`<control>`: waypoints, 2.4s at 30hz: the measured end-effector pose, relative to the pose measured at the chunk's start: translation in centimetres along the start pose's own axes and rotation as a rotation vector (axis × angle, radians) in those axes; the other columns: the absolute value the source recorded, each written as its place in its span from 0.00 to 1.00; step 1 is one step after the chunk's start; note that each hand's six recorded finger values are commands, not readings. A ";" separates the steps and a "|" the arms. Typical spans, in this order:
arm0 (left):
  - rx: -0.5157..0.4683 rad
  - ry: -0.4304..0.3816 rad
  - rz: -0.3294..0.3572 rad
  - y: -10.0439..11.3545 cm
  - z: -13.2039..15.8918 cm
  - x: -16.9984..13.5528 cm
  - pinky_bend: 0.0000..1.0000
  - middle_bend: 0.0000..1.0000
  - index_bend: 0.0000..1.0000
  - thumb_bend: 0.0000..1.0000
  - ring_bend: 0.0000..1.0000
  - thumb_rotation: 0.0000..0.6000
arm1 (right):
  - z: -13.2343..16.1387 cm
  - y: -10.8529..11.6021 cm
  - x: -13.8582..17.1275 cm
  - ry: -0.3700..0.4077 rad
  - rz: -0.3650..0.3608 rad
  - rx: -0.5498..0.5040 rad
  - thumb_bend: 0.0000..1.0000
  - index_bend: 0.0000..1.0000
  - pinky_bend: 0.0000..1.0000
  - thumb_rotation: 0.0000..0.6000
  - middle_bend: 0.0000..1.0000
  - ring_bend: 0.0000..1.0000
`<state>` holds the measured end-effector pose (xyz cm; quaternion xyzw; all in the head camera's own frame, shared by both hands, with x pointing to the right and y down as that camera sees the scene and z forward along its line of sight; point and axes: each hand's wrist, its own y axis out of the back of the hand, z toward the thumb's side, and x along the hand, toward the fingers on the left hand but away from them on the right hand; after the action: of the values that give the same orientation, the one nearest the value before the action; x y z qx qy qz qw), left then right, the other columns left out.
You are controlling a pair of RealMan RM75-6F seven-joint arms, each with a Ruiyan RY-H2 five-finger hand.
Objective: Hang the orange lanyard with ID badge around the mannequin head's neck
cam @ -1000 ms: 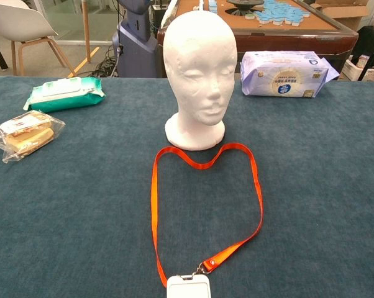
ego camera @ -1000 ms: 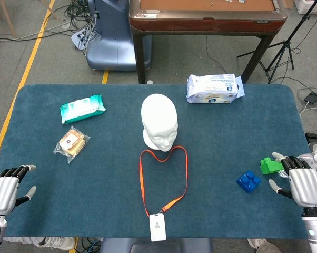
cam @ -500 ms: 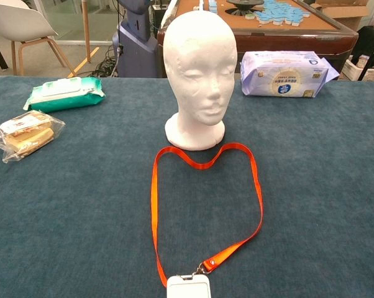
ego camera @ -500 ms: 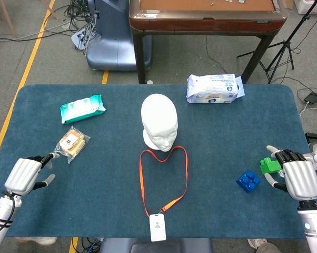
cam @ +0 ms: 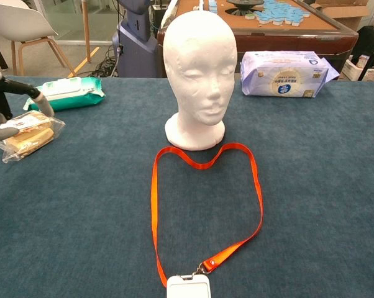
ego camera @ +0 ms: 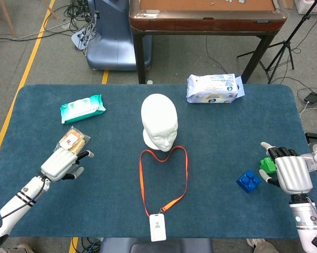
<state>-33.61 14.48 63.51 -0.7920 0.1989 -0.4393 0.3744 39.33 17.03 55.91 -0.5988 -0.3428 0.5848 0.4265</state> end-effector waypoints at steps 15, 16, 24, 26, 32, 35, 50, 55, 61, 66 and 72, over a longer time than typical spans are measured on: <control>0.093 -0.185 -0.178 -2.5 7.1 5.6 0.92 0.98 0.16 0.51 0.95 1.00 | 0.4 -0.7 -0.3 0.024 0.044 0.009 0.24 0.22 0.38 1.00 0.41 0.34; 0.100 -0.194 -0.187 -2.7 7.5 6.0 0.92 0.98 0.15 0.51 0.95 1.00 | 0.5 -0.8 -0.3 0.025 0.047 0.010 0.24 0.22 0.38 1.00 0.41 0.34; 0.144 -0.250 -0.238 -4.5 10.7 9.0 0.92 0.98 0.14 0.51 0.95 1.00 | 0.4 -1.1 -0.1 0.027 0.057 0.011 0.24 0.22 0.38 1.00 0.41 0.34; 0.145 -0.251 -0.249 -4.9 11.1 9.6 0.92 0.98 0.14 0.51 0.95 1.00 | 0.4 -1.2 -0.1 0.025 0.060 0.012 0.24 0.22 0.38 1.00 0.41 0.35; 0.148 -0.251 -0.274 -5.8 12.0 10.8 0.92 0.98 0.15 0.51 0.95 1.00 | 0.1 -1.5 0.1 0.021 0.073 0.010 0.24 0.22 0.38 1.00 0.41 0.35; 0.158 -0.242 -0.289 -6.3 12.0 11.4 0.92 0.98 0.17 0.51 0.95 1.00 | 0.1 -1.6 0.2 0.019 0.077 0.006 0.24 0.22 0.38 1.00 0.41 0.35; 0.214 -0.179 -0.353 -7.9 10.9 12.4 0.92 0.98 0.23 0.51 0.95 1.00 | -1.4 -1.7 0.8 -0.014 0.087 0.001 0.24 0.22 0.38 1.00 0.41 0.35; 0.267 -0.164 -0.360 -7.6 10.0 11.8 0.92 0.98 0.26 0.51 0.95 1.00 | -1.5 -1.8 0.9 -0.014 0.098 0.002 0.24 0.22 0.38 1.00 0.41 0.35; 0.318 -0.134 -0.368 -6.7 8.8 9.9 0.92 0.98 0.26 0.51 0.95 1.00 | -1.2 -2.2 0.9 0.002 0.130 0.005 0.24 0.22 0.40 1.00 0.41 0.36; 0.350 -0.101 -0.388 -6.2 8.0 8.0 0.93 0.98 0.26 0.51 0.95 1.00 | -0.3 -2.5 0.6 0.036 0.161 0.003 0.24 0.22 0.59 1.00 0.47 0.47; 0.358 -0.049 -0.394 -5.5 7.2 6.6 0.93 0.98 0.26 0.51 0.95 1.00 | 1.8 -3.4 -0.1 0.107 0.225 0.013 0.30 0.22 0.72 1.00 0.57 0.59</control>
<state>-24.05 16.77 69.00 -0.7469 -0.0493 -0.5128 0.4205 37.86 18.47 59.11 -0.6610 -0.2465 0.5983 0.3800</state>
